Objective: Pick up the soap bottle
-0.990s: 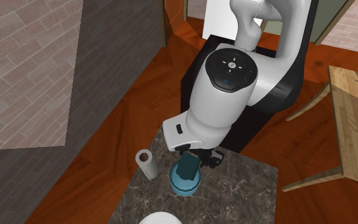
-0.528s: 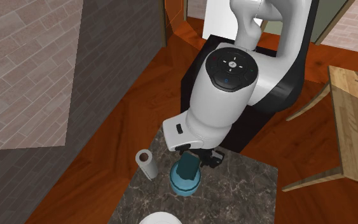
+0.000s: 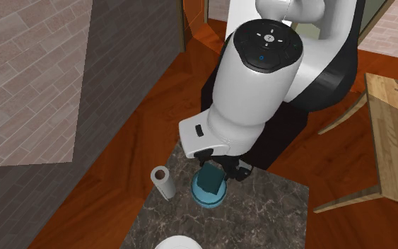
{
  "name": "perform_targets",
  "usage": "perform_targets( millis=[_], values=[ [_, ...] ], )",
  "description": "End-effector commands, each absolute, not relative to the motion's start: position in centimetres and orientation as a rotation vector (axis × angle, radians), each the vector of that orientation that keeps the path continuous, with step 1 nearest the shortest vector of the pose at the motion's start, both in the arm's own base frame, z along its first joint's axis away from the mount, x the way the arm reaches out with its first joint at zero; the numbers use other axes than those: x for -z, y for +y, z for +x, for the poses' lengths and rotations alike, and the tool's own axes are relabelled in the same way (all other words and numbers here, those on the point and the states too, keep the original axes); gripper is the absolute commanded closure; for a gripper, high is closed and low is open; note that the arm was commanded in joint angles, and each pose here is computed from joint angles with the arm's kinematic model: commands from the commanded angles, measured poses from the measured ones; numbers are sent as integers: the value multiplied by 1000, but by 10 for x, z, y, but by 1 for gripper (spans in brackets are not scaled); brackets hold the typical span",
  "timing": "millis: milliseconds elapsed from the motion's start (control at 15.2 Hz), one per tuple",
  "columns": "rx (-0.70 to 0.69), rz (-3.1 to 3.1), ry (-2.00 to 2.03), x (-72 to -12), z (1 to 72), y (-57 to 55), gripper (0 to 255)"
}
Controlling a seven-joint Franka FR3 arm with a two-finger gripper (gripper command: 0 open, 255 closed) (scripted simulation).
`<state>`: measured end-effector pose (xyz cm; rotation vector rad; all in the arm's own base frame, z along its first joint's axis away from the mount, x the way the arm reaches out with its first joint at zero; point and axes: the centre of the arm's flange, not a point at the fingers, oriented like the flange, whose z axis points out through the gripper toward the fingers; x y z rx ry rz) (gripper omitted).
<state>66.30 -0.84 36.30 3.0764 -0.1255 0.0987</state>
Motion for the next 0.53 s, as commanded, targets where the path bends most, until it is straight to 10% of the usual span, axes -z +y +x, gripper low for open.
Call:
perform_targets(
  millis=[0, 462],
  values=[
    [-100, 3076, -126, -373, 664, -8, 255],
    [-100, 3076, -126, -400, 664, -8, 255]
  ],
)
